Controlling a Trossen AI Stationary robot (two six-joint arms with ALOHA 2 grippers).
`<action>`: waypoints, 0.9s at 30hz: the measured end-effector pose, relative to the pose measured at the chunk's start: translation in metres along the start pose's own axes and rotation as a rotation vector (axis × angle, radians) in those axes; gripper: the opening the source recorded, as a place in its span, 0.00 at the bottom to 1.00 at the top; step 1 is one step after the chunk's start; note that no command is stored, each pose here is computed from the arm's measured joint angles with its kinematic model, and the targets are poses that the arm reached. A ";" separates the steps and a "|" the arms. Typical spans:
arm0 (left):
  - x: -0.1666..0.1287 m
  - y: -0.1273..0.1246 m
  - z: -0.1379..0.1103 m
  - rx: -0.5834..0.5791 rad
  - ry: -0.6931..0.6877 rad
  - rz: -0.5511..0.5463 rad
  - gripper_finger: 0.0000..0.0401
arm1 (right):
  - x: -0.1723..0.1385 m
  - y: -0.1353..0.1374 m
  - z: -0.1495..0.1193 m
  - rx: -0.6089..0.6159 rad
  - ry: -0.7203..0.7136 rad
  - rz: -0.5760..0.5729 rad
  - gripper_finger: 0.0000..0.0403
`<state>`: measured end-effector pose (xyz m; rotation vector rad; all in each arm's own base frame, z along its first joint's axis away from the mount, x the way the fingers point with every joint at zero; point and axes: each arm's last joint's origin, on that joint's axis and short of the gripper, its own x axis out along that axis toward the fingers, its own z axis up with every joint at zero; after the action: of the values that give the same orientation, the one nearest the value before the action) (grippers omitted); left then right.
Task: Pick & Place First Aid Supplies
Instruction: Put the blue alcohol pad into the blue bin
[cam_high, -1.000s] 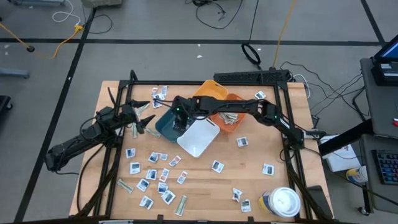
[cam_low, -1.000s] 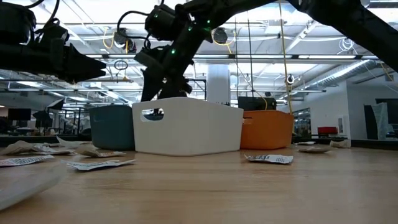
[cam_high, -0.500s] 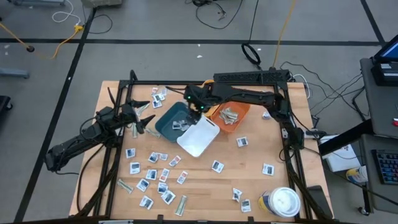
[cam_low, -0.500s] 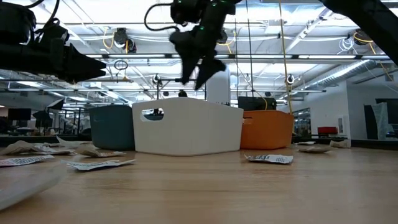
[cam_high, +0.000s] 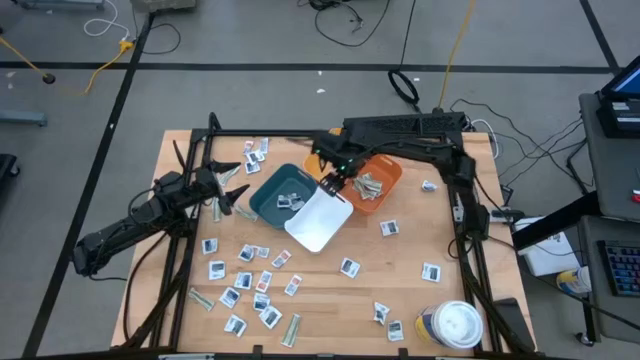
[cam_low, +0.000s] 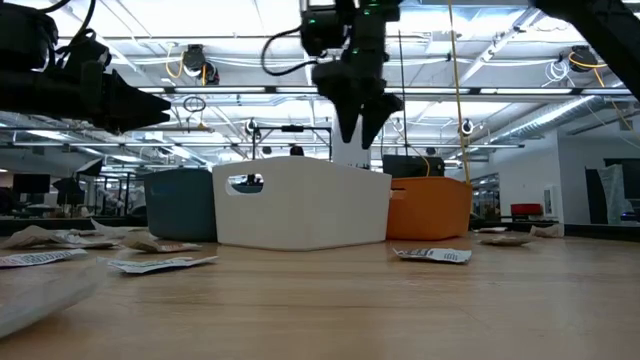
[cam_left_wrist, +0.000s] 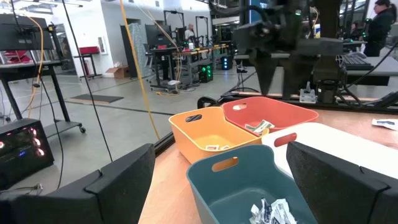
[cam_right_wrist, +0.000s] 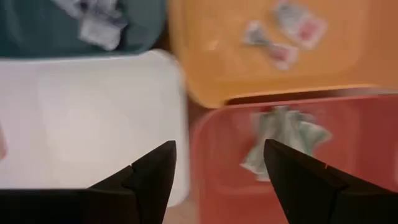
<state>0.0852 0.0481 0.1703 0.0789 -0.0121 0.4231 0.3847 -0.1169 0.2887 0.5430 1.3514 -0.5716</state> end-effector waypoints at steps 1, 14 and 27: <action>0.000 0.000 0.000 0.000 0.000 0.000 0.92 | -0.003 -0.007 -0.003 0.012 -0.014 -0.009 0.59; 0.000 0.000 0.000 0.000 0.000 0.000 0.92 | 0.001 -0.092 -0.075 0.237 -0.046 -0.066 0.59; 0.000 0.000 0.000 0.000 -0.001 0.000 0.92 | 0.029 -0.165 -0.144 0.636 0.116 -0.163 0.59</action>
<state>0.0852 0.0480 0.1704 0.0791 -0.0127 0.4229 0.1725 -0.1471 0.2340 0.9952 1.3194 -1.1324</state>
